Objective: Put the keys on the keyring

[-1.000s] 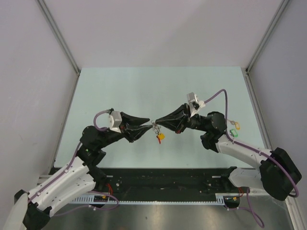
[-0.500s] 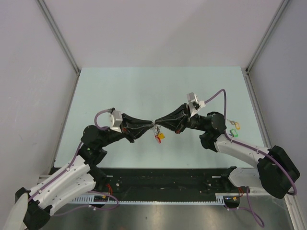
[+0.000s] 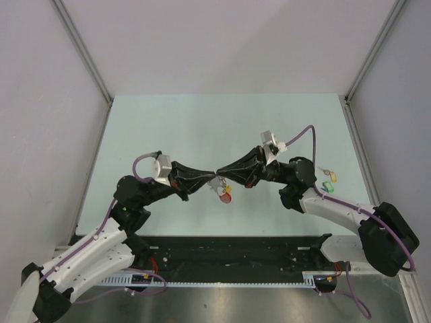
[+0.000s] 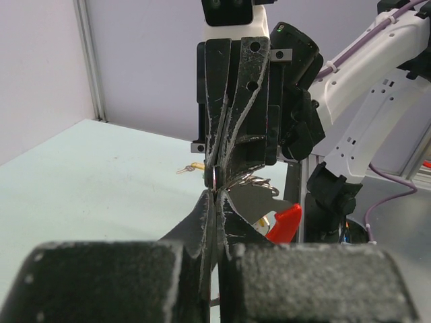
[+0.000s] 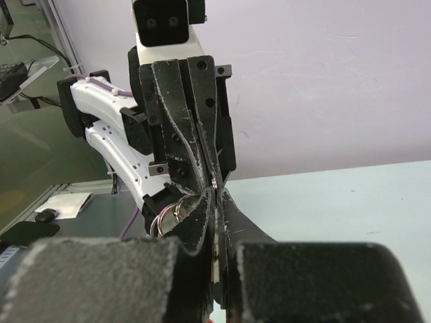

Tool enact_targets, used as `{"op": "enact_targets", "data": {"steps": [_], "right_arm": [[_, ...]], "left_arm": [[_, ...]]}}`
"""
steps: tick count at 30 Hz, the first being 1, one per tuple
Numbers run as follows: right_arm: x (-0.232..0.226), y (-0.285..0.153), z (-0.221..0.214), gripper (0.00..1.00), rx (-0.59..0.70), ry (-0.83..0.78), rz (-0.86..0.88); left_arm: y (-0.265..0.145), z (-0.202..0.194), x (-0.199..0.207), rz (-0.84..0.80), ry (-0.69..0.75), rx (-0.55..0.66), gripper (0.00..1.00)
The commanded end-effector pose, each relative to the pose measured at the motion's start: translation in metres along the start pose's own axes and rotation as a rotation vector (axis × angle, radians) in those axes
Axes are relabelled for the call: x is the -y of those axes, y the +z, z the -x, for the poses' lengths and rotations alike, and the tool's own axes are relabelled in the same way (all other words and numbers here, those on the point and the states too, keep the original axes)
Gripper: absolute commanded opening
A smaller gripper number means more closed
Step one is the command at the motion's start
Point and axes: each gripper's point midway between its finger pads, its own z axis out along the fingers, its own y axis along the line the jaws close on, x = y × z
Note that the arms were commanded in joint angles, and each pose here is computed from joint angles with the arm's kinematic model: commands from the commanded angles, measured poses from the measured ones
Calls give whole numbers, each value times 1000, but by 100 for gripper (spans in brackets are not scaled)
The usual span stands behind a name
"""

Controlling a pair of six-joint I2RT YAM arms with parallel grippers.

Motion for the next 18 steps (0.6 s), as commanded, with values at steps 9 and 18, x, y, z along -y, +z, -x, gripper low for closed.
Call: {"op": "enact_targets", "data": {"steps": [9, 18], "right_arm": [[7, -12, -1, 42, -73, -49, -60], [51, -75, 1, 78, -203, -76, -465]], "left_arm": [[-5, 0, -9, -32, 295, -231, 0], [-13, -33, -18, -110, 427, -406, 1]]}}
